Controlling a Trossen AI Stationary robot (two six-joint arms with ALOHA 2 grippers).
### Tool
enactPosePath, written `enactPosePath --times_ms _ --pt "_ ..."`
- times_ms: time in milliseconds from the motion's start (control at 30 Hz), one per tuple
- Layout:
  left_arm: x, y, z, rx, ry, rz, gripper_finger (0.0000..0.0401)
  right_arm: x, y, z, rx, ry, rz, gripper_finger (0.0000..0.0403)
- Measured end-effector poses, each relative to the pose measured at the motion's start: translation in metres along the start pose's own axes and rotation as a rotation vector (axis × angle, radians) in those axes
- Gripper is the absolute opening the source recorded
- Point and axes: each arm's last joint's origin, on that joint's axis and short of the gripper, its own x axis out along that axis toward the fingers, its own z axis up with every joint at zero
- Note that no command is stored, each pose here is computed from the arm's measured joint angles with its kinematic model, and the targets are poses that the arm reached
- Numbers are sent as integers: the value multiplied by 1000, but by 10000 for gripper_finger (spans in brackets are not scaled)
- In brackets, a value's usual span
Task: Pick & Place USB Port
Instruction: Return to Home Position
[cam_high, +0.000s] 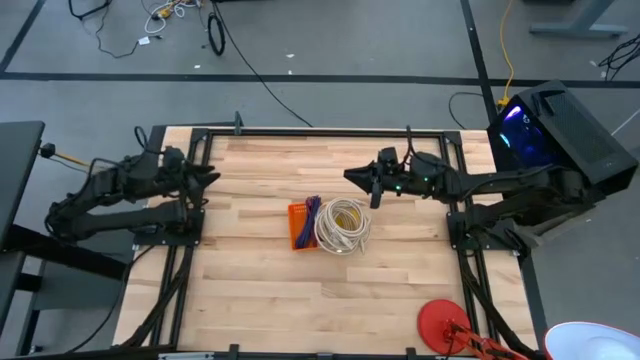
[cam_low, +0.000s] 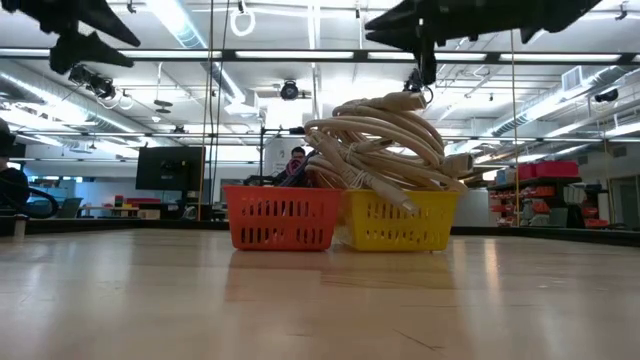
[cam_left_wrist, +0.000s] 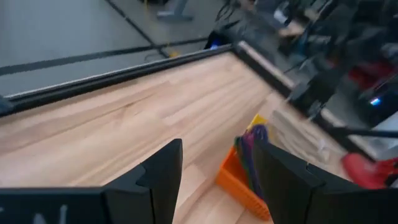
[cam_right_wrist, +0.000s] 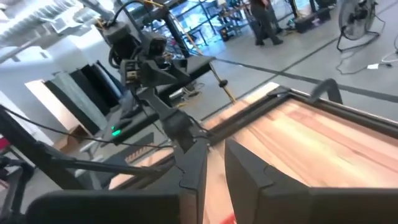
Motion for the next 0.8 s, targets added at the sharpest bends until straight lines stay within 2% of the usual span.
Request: enactPosePath --times_ms 167,333,567,800 --pt "15 14 -31 -59 -5 -37 199 -4 -9 -8 -9 14 -20 61" --pt "32 23 -57 -145 13 -91 199 -20 -23 -9 2 -85 -18 61" --pt "48 23 -66 -160 -74 -171 199 -51 -44 -42 115 -143 1 43" --pt "69 29 -87 -153 -44 -196 199 -75 -60 -75 189 -166 51 24"
